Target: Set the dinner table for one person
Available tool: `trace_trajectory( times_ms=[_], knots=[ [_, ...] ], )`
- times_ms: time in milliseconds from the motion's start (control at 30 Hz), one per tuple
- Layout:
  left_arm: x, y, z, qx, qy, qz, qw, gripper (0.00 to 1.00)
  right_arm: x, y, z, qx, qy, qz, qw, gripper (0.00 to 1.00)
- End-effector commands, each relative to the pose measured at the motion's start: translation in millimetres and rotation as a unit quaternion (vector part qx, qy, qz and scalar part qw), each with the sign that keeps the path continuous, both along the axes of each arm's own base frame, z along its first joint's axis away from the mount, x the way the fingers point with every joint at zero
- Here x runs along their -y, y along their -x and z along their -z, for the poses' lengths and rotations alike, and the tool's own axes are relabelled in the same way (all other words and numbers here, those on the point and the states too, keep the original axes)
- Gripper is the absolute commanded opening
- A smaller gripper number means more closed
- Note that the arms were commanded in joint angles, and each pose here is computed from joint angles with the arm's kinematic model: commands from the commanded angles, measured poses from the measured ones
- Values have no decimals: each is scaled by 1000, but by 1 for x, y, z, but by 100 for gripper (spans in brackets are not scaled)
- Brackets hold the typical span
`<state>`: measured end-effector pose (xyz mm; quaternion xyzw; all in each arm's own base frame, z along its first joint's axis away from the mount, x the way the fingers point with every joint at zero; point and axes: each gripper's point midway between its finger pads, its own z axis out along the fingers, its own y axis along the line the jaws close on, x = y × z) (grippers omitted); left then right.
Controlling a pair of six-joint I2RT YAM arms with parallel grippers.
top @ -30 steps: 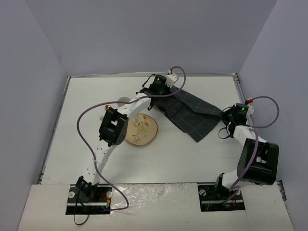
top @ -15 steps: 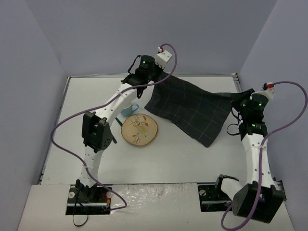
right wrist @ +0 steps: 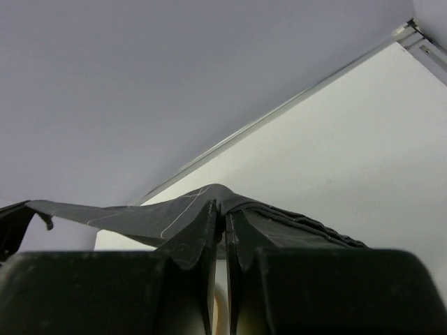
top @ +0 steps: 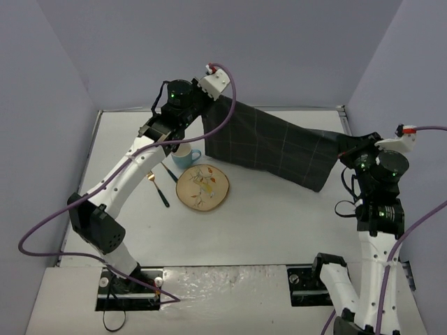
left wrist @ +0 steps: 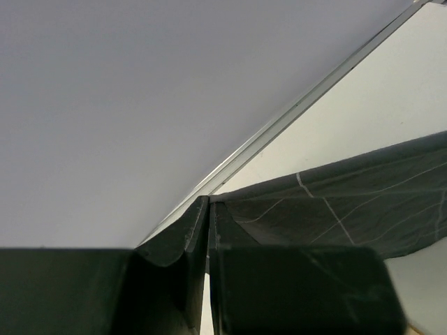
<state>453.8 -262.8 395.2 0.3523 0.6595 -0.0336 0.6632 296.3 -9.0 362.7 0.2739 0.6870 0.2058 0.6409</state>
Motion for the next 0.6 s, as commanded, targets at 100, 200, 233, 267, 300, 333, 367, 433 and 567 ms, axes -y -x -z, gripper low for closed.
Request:
trace_trajectory(
  times_ms=[100,200,233,267,300,333,367,433,567],
  knots=[
    [-23,7,-74,118,-6,-22,993,0,-16,17,-41,41,-9,-26,999,0],
    [-20,-4,-88,152,2,-30,988,0,-19,16,-41,41,-20,-29,999,0],
    [-17,-10,-87,156,0,-31,987,0,-17,15,-37,36,-22,-21,999,0],
    [-13,-17,-85,159,-2,-31,987,0,-14,13,-32,31,-25,-12,999,0],
    [-8,-26,-80,159,-5,-31,987,0,-10,10,-25,22,-28,-2,999,0],
    [-1,-36,-71,154,-10,-29,988,0,-6,7,-16,12,-32,9,999,0],
    [4,-44,-58,146,-15,-27,989,0,-5,5,-14,8,-33,10,999,0],
    [20,-62,-37,139,-14,-17,990,0,4,-6,12,-26,-46,36,998,0],
    [47,-89,16,113,1,2,994,0,29,-20,68,-94,-57,106,988,0]
  ],
)
